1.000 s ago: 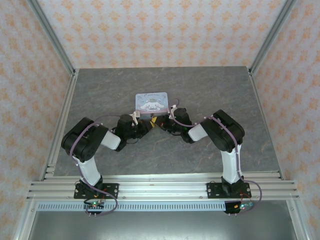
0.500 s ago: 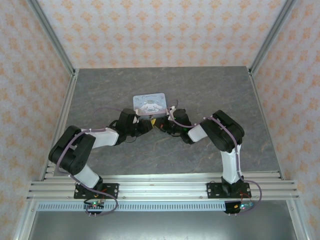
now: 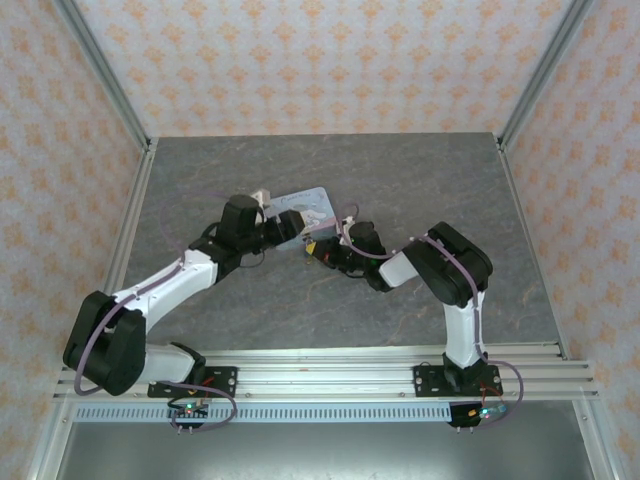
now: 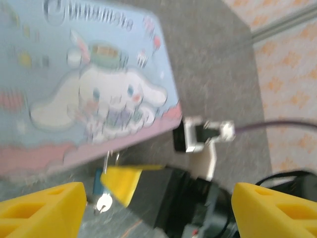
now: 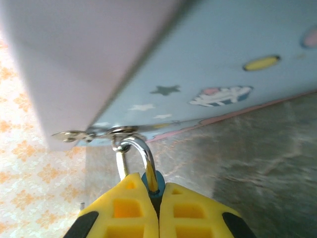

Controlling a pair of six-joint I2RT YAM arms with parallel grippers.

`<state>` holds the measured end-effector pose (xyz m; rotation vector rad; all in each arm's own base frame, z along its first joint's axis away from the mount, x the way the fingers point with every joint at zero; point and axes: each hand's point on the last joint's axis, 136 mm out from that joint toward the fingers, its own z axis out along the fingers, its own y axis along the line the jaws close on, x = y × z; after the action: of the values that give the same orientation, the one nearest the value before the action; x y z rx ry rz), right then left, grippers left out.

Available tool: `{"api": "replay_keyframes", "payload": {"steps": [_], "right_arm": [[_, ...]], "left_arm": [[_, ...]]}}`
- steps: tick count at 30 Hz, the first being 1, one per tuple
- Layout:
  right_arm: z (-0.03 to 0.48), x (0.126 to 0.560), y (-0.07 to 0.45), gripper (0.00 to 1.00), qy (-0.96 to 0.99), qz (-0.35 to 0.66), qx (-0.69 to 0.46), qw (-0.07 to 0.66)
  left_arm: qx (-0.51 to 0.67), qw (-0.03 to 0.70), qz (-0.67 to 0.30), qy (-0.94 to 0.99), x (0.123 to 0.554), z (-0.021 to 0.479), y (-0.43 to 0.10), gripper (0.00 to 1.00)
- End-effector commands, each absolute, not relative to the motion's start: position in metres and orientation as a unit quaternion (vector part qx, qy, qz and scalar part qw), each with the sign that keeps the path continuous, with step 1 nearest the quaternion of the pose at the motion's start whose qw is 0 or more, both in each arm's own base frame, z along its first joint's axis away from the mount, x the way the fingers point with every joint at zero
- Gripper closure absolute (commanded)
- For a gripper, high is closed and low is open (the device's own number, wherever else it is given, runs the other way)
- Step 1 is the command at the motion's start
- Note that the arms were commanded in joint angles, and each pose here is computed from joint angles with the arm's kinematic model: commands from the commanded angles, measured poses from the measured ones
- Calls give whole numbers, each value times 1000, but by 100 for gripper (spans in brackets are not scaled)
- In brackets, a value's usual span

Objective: Unlock a padlock with a key

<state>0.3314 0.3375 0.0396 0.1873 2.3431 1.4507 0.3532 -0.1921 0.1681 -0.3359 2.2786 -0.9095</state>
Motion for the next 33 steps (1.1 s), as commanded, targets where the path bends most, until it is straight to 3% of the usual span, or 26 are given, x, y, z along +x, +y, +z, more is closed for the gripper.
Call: {"api": "replay_keyframes", "payload": {"steps": [1, 13, 33], "right_arm": [[13, 322, 317, 100, 862, 468, 85, 176], [10, 323, 305, 100, 858, 460, 127, 189], [18, 328, 295, 100, 846, 464, 165, 203]], "left_arm": [[-136, 327, -264, 897, 357, 169, -166, 21], [-130, 283, -108, 944, 378, 132, -131, 19], [-102, 214, 6, 971, 362, 66, -118, 20]]}}
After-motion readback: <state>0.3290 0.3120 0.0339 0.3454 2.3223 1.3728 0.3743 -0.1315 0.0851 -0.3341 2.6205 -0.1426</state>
